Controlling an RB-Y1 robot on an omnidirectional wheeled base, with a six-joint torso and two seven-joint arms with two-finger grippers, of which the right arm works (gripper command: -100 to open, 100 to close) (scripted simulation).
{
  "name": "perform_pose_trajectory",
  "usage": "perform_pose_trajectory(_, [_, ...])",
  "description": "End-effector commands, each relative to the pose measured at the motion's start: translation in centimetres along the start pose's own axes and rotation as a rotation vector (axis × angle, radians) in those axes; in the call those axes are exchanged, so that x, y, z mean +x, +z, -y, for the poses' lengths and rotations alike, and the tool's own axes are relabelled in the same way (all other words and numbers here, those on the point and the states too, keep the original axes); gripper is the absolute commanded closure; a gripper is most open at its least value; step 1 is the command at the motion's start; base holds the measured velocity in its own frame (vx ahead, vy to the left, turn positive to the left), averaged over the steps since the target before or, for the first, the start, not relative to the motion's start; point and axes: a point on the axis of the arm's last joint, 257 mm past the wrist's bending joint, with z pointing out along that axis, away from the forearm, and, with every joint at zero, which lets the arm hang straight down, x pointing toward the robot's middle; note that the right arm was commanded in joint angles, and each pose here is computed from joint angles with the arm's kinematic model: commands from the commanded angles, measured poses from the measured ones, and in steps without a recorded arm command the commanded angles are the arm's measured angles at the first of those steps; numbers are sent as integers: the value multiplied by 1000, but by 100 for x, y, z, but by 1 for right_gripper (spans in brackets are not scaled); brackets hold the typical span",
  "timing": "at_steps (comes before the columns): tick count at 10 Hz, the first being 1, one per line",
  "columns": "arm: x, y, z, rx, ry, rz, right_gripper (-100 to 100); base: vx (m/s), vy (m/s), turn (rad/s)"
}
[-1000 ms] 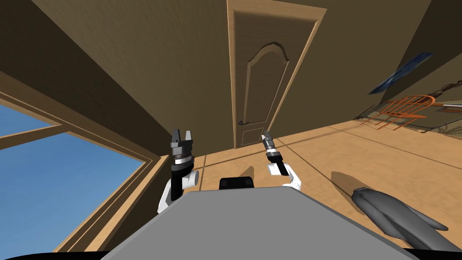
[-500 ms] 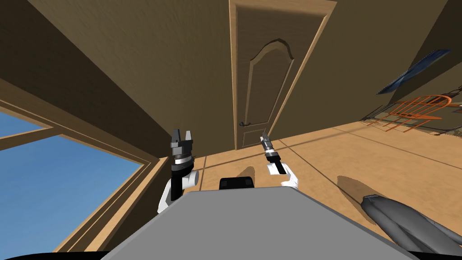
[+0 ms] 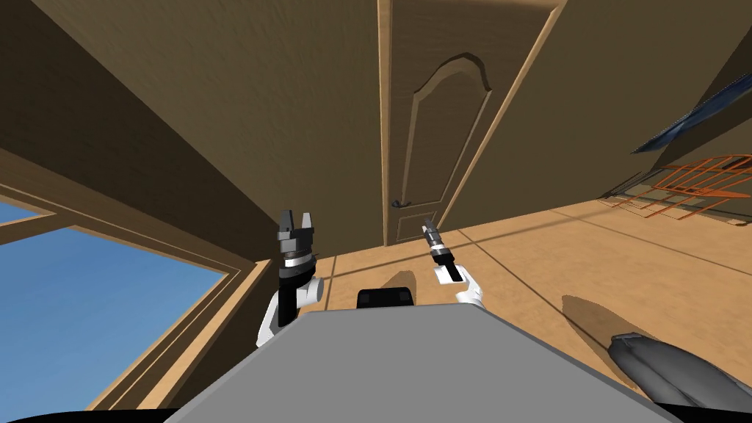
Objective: Pull the door open
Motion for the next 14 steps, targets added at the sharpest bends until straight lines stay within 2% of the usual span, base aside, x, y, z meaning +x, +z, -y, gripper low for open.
perform_pose_trajectory(1, [10,-14,134,23,10,-9,-100,100,18,32])
perform_pose_trajectory(12, [-1,-102,824,144,58,-48,-100,89,6,28])
perform_pose_trajectory(14, [-5,-115,883,155,63,-51,-100,64,2,12])
